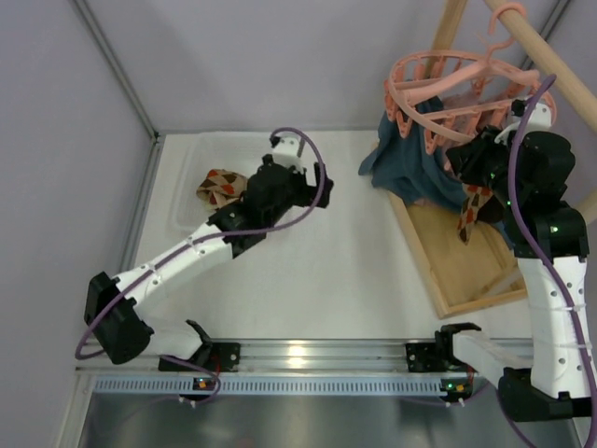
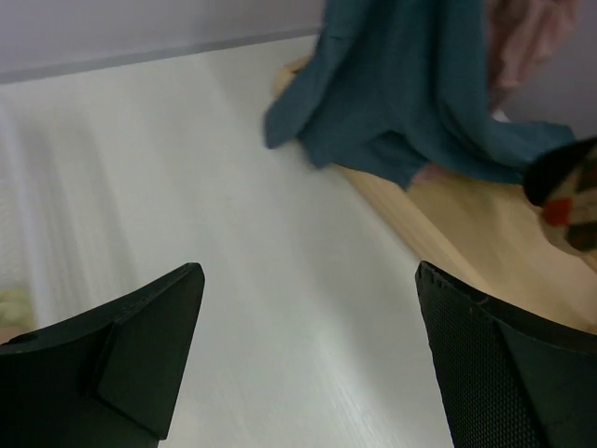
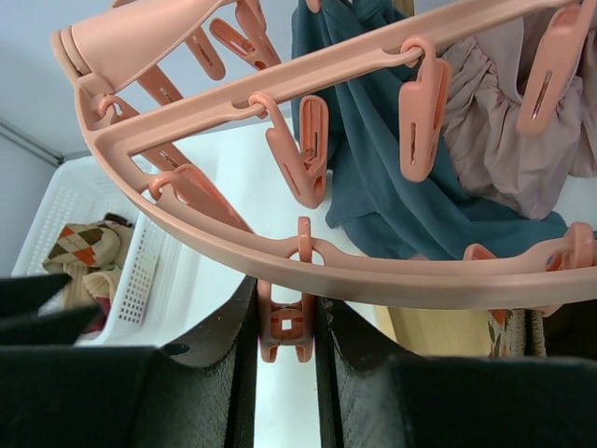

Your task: Remove the socks clipped to the hanger

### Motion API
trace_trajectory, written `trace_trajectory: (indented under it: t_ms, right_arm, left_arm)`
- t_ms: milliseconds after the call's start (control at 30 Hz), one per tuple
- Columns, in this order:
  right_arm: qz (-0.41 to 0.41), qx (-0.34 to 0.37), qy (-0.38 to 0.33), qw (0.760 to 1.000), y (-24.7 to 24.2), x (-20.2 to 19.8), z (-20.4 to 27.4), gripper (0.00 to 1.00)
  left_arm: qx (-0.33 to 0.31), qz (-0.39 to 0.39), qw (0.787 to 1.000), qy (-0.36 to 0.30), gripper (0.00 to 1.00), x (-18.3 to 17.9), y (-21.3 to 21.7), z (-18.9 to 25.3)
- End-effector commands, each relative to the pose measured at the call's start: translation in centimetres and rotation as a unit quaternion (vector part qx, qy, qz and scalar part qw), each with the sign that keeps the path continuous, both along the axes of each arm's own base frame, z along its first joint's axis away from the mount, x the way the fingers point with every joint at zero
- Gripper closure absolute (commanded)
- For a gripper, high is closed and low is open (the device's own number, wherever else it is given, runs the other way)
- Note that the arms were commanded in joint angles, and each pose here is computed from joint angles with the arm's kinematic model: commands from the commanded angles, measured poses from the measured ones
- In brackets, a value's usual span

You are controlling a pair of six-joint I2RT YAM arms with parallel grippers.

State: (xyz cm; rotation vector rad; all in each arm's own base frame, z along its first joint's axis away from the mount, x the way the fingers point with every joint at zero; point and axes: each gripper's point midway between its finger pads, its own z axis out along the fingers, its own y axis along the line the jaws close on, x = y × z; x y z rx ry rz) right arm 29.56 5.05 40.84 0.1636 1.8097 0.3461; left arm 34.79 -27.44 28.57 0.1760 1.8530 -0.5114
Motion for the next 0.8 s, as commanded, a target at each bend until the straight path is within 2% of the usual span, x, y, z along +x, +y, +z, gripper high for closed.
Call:
trace_trajectory:
  t_ms: [0,67,233,267,400,433,467,500,567,767]
  right_arm:
    - [0.0,0.029,-0.012,1.0,0.4,0.6,1.0,1.0]
    - [0.004,0.036,-0.009,0.999,0.6,0.6,0.8,1.0]
    - [0.013,0.058,-0.004,0.998,1.2,0.4,0.6,1.0]
    - [0.019,0.061,-0.004,0.998,1.5,0.3,0.7,1.0]
    - [0.021,0.069,-0.006,0.997,1.6,0.1,1.3,1.0]
    - [0.021,0.069,-0.007,0.997,1.6,0.0,1.3,1.0]
    - [0.02,0.072,-0.01,0.997,1.6,-0.2,1.6,1.0]
    - [0.02,0.073,-0.011,0.997,1.6,-0.3,1.7,1.0]
    - [0.021,0.074,-0.015,0.997,1.6,-0.5,2.1,1.0]
    - [0.021,0.072,-0.02,0.997,1.6,-0.7,2.6,1.0]
  left_arm:
    - [-0.034,-0.074,0.992,-0.091,0.02,-2.9,-5.1,3.1]
    - [-0.036,-0.119,0.985,-0.12,0.02,-5.3,-8.8,3.5]
    - [0.003,-0.172,0.976,-0.131,0.02,-6.8,-16.4,0.8]
    - [0.008,-0.188,0.973,-0.136,0.02,-8.0,-18.1,0.5]
    - [0.029,-0.186,0.97,-0.156,0.02,-7.6,-24.0,-1.4]
    - [0.029,-0.18,0.97,-0.158,0.02,-7.6,-25.0,-1.6]
    - [0.041,-0.185,0.971,-0.149,0.02,-7.4,-26.3,-3.8]
    - [0.028,-0.186,0.97,-0.156,0.02,-7.3,-27.3,-2.8]
    - [0.03,-0.196,0.968,-0.156,0.02,-7.7,-28.9,-4.2]
    - [0.004,-0.233,0.957,-0.171,0.02,-9.5,-32.8,-4.0]
